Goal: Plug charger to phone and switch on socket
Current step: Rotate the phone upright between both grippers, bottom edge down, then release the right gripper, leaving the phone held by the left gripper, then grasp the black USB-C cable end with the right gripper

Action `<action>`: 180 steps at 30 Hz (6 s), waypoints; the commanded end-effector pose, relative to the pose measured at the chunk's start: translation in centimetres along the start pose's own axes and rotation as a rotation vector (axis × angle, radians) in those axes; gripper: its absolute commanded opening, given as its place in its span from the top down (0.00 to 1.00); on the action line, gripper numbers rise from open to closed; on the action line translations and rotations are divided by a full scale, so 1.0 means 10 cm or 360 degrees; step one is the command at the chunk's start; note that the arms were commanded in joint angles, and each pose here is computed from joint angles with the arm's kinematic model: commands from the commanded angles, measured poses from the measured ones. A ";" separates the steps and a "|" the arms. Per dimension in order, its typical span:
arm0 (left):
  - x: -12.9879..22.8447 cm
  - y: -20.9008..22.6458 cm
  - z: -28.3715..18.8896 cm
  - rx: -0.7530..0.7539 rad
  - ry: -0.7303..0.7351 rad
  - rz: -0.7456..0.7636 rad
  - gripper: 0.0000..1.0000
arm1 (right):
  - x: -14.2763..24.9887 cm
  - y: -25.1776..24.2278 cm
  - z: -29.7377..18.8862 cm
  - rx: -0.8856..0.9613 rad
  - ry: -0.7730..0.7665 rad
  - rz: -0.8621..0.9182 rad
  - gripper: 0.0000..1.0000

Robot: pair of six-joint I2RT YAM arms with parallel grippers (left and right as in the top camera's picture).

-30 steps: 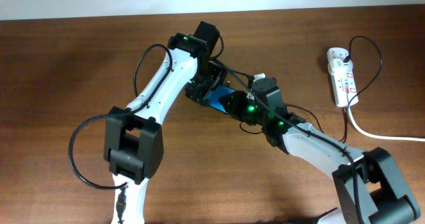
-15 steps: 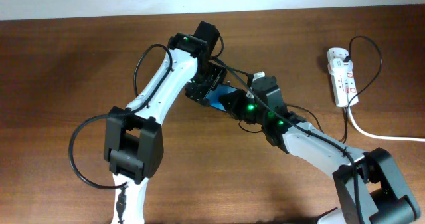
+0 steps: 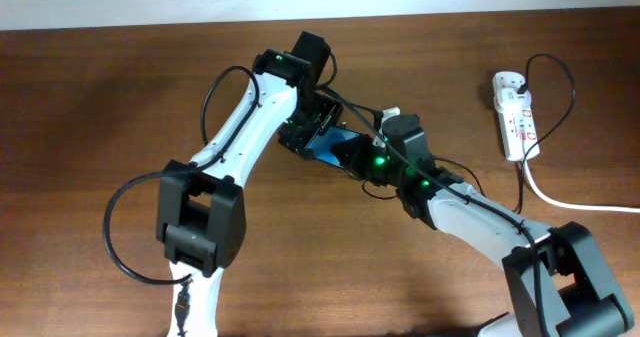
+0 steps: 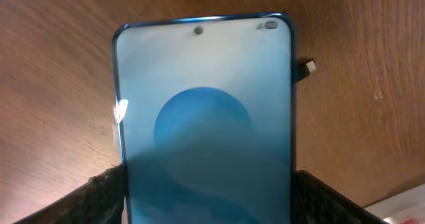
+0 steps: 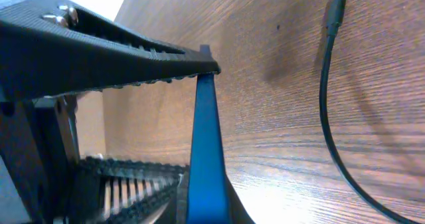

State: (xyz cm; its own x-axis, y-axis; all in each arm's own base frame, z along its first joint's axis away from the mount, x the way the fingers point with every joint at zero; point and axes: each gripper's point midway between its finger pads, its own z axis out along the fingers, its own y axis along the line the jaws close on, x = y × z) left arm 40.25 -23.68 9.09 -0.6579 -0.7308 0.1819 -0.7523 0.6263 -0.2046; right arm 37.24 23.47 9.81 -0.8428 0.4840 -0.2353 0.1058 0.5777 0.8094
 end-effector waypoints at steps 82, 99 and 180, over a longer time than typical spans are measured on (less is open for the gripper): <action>0.23 -1.41 -1.03 0.1416 0.0366 0.1143 0.71 | -0.97 1.03 -0.89 -0.0848 -0.0793 0.0913 0.96; 0.11 -1.51 -1.05 0.1444 0.0213 0.1150 1.00 | -1.02 1.00 -0.91 -0.0886 -0.0805 0.1079 0.91; -1.10 -0.22 -1.42 0.1582 0.0236 0.1459 1.00 | -0.63 -0.71 0.82 0.0696 0.0253 -0.0273 0.66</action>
State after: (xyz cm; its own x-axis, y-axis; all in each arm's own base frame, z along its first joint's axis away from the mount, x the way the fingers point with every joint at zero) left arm 48.74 -12.97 19.94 -0.9512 -0.0845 -0.2969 0.2399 0.4029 -0.8833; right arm 46.66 20.97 2.05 -0.9236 0.2879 -0.2533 0.1471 0.8760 0.4594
